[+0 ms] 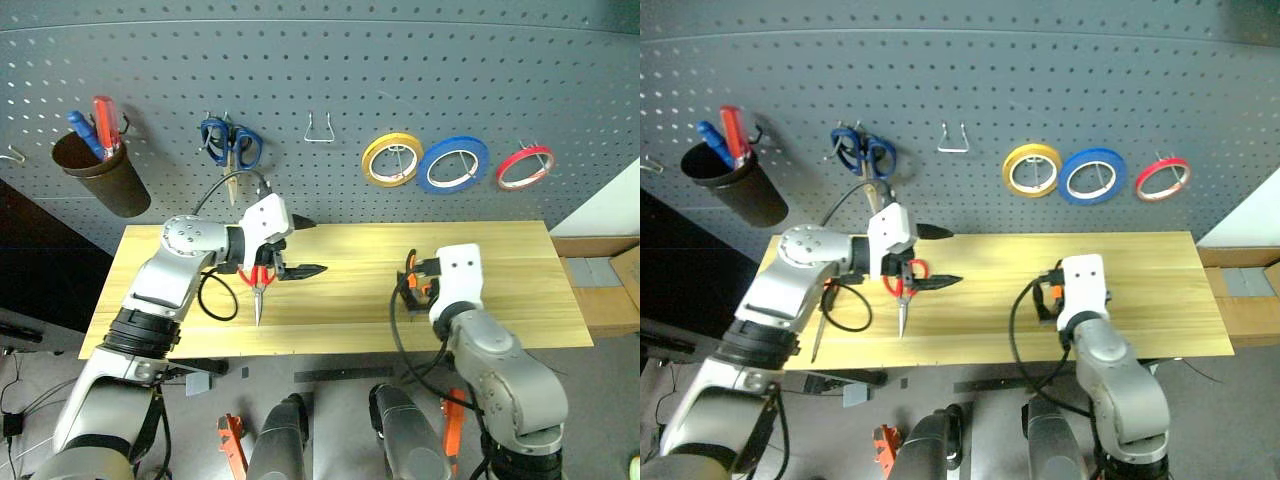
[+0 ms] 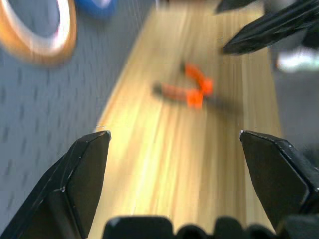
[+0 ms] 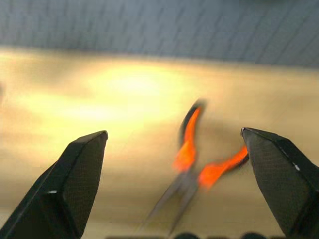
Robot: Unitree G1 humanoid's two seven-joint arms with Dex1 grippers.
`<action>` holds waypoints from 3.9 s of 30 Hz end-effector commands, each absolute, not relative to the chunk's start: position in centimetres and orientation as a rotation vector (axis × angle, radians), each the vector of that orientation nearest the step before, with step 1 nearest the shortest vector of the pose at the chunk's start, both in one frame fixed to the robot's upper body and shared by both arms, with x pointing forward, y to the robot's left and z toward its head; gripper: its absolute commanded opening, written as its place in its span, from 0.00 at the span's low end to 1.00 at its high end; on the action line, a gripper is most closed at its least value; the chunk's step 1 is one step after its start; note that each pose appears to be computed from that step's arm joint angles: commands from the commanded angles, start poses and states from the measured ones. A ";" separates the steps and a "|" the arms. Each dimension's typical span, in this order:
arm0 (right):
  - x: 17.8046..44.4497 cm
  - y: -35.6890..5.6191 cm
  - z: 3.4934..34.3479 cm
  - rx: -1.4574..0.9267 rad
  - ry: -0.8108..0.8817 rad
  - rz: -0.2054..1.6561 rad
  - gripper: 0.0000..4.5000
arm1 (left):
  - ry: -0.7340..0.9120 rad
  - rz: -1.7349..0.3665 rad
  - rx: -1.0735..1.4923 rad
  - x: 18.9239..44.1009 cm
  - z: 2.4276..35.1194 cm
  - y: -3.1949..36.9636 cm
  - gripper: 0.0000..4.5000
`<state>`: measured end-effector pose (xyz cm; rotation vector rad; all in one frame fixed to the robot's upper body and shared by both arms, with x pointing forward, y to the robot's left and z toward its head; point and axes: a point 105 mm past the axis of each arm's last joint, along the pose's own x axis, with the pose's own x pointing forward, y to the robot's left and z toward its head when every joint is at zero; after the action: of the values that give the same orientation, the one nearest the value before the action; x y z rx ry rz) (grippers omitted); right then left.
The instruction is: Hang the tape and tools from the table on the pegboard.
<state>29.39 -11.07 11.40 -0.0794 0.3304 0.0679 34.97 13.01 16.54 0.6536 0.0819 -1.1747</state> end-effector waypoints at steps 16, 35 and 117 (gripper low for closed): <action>32.5 -9.5 4.4 0.084 0.637 -0.079 0.99 | 0.026 -1.235 0.711 34.8 17.0 11.4 0.99; 33.4 -9.1 0.6 0.072 0.751 -0.109 0.99 | 0.017 -1.246 0.715 34.8 16.9 11.1 0.99; 38.8 -14.6 3.7 -0.129 0.696 0.062 0.60 | 0.042 -1.207 0.604 34.3 16.7 11.7 0.99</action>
<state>39.00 -14.40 3.48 -0.1049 0.7222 0.0644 34.52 11.61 15.25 0.6249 0.1011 -1.2269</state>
